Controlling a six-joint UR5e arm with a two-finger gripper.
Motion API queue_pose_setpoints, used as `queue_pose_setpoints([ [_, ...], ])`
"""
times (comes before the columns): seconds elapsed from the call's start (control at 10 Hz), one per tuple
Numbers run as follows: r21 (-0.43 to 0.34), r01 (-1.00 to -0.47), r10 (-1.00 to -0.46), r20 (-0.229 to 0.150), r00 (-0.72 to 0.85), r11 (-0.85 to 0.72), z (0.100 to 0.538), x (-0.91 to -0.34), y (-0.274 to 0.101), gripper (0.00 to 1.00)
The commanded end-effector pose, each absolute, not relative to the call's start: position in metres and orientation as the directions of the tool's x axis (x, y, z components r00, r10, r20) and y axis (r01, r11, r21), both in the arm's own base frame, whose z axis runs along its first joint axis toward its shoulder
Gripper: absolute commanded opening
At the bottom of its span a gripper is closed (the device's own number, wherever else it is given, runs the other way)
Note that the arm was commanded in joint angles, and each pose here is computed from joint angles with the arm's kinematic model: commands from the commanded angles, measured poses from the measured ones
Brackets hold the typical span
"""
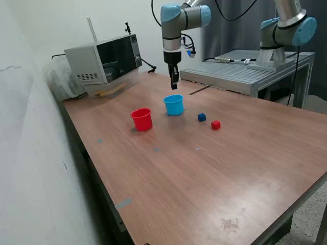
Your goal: Place red objects in the red bin, and blue objects in the blue bin.
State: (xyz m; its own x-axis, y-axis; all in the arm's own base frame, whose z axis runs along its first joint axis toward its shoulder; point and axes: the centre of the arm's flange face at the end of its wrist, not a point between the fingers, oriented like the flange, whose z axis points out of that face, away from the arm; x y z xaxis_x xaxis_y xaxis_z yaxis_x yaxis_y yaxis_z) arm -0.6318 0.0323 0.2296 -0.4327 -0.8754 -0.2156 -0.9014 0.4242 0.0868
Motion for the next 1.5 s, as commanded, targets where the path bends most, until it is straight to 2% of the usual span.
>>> queue_pose_setpoints([
  [0.0, 0.058, -0.903, -0.877, -0.221, -0.427, 0.425, 0.208, -0.637, 0.035, 0.0],
  [0.5, 0.046, -0.901, -0.875, -0.223, -0.429, 0.431, 0.2, -0.64, 0.047, 0.0],
  [0.6, 0.046, -0.899, -0.873, -0.223, -0.434, 0.435, 0.199, -0.64, 0.05, 1.0],
  [0.8, 0.049, -0.892, -0.865, -0.223, -0.449, 0.45, 0.2, -0.64, 0.061, 1.0],
  [1.1, 0.041, -0.898, -0.872, -0.224, -0.435, 0.438, 0.198, -0.638, 0.059, 1.0],
  [1.2, 0.04, -0.905, -0.879, -0.225, -0.421, 0.423, 0.202, -0.634, 0.049, 1.0],
  [1.4, 0.098, -0.928, -0.903, -0.215, -0.373, 0.36, 0.25, -0.616, 0.003, 1.0],
])
